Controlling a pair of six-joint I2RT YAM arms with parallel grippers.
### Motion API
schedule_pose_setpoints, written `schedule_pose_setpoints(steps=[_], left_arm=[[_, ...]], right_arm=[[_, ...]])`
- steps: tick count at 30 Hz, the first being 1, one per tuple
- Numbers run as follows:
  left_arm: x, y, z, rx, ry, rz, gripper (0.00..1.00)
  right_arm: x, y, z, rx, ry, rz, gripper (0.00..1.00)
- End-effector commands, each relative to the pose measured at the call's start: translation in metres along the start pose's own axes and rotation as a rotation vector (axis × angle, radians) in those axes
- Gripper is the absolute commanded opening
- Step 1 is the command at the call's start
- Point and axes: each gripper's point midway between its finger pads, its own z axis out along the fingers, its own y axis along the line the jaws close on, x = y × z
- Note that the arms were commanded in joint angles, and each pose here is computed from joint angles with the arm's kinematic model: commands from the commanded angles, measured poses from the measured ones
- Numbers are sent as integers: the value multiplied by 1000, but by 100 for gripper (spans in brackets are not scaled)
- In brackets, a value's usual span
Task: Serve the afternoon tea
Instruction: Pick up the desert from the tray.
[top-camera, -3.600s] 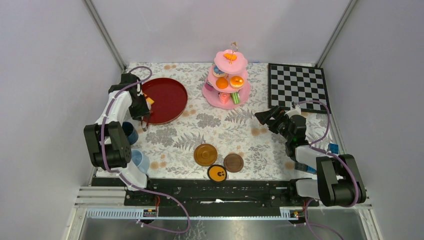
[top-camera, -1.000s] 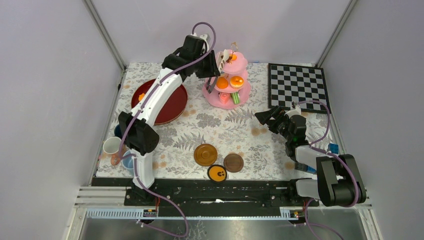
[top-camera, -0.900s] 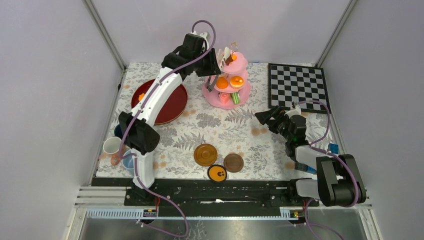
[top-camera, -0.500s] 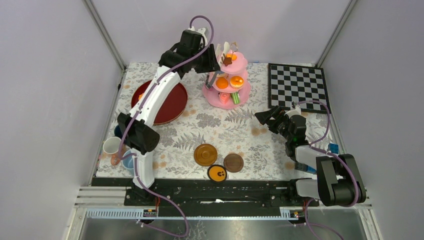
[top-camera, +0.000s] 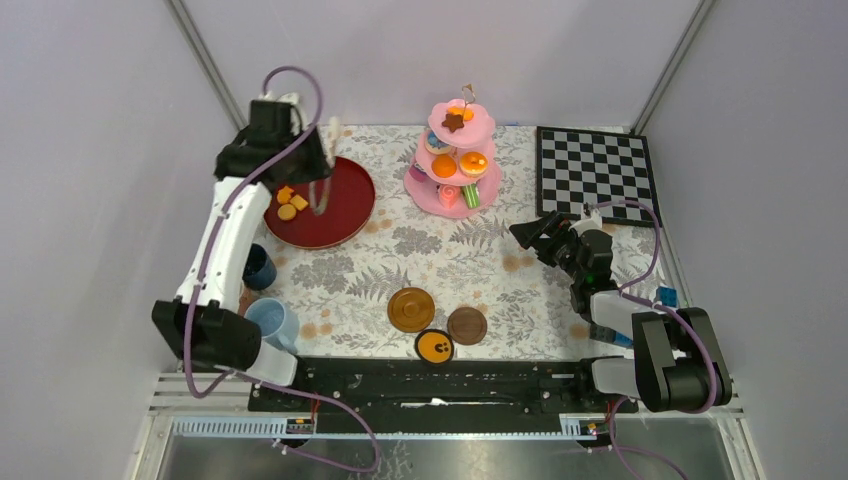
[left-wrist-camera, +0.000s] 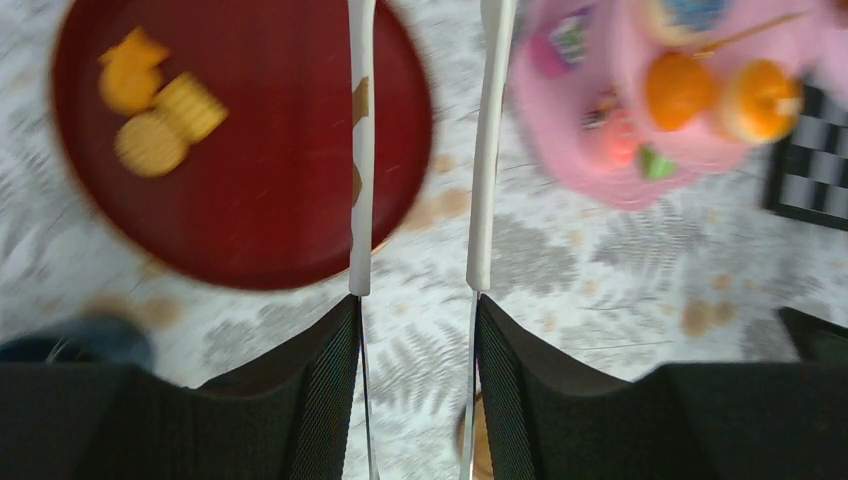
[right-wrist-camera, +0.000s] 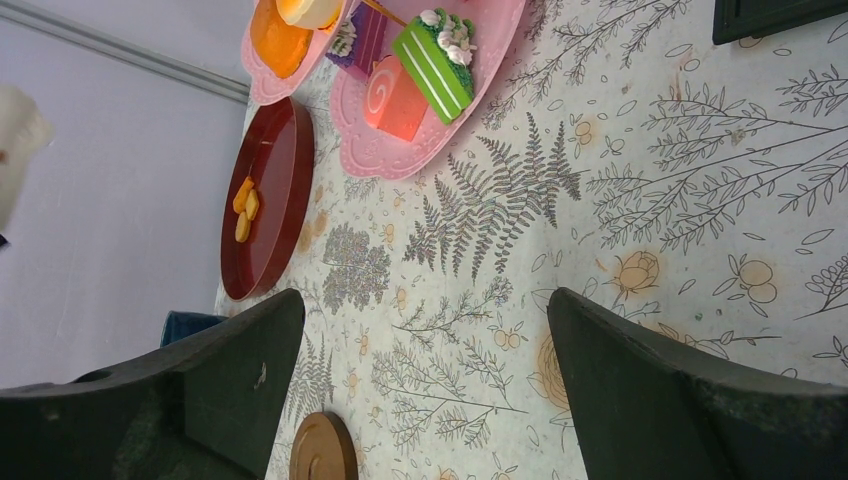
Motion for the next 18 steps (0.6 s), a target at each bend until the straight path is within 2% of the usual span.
schedule_pose_setpoints(steps=[1, 4, 8, 18], left_arm=[[40, 80, 10, -130, 100, -36, 47], [59, 120, 20, -127, 137, -160, 46], [69, 144, 35, -144, 165, -241, 48], [93, 144, 66, -123, 232, -384, 48]], right_arm=[[-7, 7, 0, -35, -24, -12, 98], [-6, 7, -1, -34, -24, -13, 98], [-6, 7, 0, -35, -23, -11, 98], [-6, 7, 0, -35, -22, -9, 98]])
